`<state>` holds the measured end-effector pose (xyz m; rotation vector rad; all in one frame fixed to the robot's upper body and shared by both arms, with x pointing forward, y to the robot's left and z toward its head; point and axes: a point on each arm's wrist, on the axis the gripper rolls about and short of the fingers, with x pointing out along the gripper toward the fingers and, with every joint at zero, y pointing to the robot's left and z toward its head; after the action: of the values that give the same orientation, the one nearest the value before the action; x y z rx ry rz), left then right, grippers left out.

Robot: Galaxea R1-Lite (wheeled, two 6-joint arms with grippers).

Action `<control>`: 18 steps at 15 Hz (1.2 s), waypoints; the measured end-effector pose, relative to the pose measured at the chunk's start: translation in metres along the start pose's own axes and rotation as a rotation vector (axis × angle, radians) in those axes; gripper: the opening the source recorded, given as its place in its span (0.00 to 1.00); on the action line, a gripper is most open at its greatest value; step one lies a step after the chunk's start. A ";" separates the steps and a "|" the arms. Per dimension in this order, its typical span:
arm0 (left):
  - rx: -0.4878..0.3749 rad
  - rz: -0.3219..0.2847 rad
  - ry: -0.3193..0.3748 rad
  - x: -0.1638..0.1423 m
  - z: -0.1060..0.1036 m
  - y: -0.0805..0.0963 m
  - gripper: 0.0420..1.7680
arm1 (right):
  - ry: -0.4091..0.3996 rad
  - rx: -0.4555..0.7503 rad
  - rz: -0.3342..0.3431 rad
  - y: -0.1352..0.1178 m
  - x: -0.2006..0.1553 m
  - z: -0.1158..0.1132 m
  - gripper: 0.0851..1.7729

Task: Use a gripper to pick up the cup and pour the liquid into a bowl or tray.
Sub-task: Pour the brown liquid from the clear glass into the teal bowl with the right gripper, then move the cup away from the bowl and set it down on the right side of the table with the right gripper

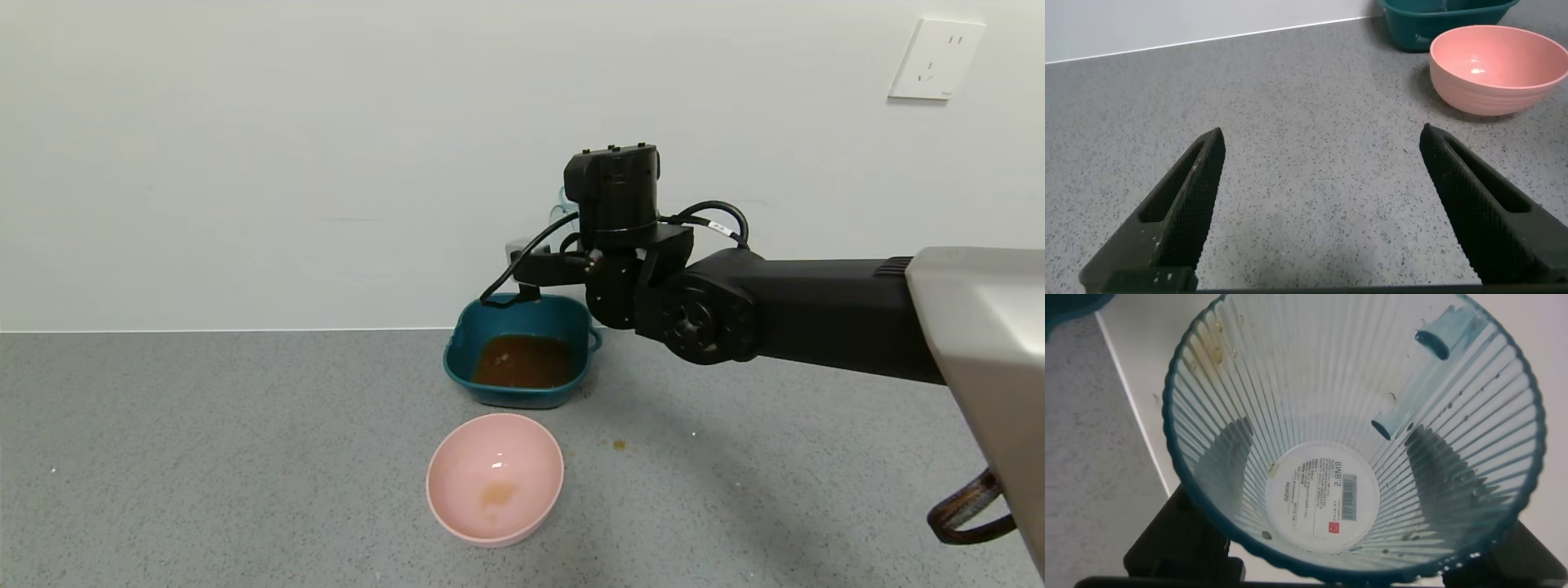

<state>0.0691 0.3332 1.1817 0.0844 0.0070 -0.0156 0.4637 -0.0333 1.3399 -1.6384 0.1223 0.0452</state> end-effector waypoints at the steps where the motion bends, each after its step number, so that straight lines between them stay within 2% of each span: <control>1: 0.000 0.000 0.000 0.000 0.000 0.000 0.97 | 0.001 0.030 0.020 0.001 -0.002 -0.001 0.75; 7: 0.000 0.000 0.000 0.000 0.000 0.000 0.97 | 0.036 0.283 0.182 -0.002 -0.024 -0.015 0.75; 12: 0.000 0.000 0.000 0.000 0.000 0.000 0.97 | 0.075 0.540 0.288 -0.019 -0.048 -0.041 0.75; 18: 0.000 0.000 0.000 0.000 0.000 0.000 0.97 | 0.086 0.776 0.300 -0.044 -0.065 -0.083 0.75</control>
<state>0.0691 0.3332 1.1817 0.0840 0.0070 -0.0156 0.4005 -0.1094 1.3966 -0.8375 0.3986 0.1378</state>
